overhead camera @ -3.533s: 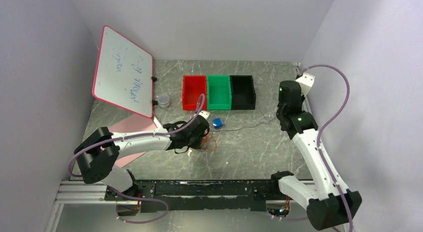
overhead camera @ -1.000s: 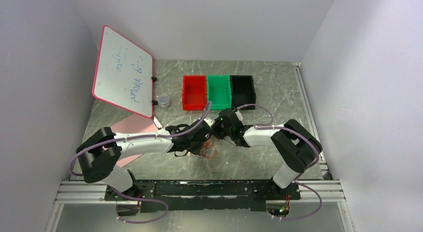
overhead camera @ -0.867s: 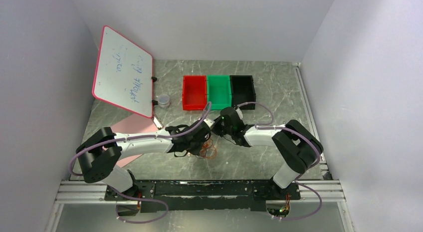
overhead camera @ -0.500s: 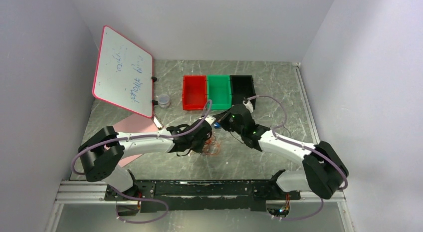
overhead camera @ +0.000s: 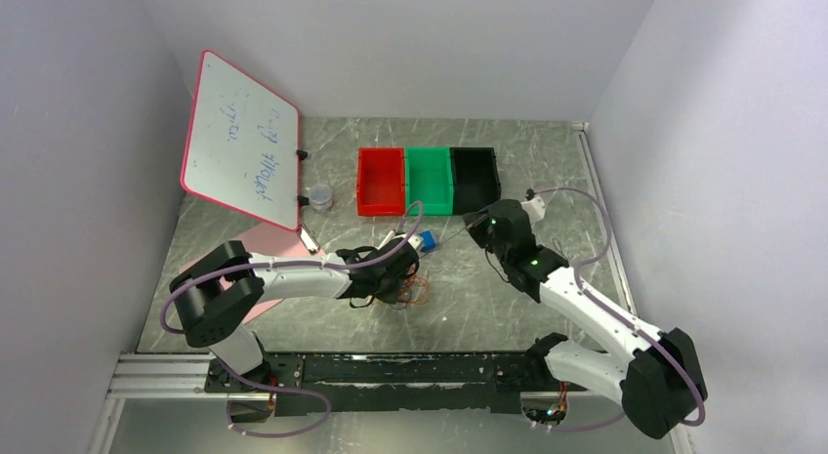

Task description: Untangle the cables

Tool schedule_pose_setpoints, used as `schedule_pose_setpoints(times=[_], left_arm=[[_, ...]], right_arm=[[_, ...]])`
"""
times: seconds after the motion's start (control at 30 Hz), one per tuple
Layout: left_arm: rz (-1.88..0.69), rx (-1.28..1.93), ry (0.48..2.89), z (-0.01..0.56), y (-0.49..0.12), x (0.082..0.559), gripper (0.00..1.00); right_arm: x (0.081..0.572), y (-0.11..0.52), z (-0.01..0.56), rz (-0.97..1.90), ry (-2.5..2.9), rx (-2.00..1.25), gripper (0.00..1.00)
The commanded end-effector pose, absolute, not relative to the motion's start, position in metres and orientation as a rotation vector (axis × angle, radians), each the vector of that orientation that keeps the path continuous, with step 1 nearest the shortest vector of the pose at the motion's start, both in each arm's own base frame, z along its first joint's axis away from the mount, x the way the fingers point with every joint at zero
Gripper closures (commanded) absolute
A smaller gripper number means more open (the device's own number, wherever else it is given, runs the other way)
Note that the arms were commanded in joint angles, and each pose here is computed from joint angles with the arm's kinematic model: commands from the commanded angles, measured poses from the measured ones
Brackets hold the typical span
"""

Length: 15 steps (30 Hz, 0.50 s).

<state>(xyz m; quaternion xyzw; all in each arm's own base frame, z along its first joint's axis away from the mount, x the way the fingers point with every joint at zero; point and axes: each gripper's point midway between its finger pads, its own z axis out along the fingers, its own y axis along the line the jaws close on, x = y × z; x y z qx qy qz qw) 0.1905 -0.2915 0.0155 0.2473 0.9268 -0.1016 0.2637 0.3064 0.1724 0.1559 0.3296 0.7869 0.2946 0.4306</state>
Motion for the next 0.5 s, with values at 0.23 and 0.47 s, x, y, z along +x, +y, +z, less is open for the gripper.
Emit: schedule_pose_setpoints(times=[0.23, 0.47], left_arm=[[-0.178, 0.669, 2.549, 0.001, -0.272, 0.183, 0.63], [-0.179, 0.658, 2.542, 0.004, -0.272, 0.184, 0.69]], right_arm=[[0.318, 0.063, 0.193, 0.383, 1.834, 0.852, 1.00], [0.318, 0.032, 0.217, 0.228, 1.828, 0.786, 1.00]])
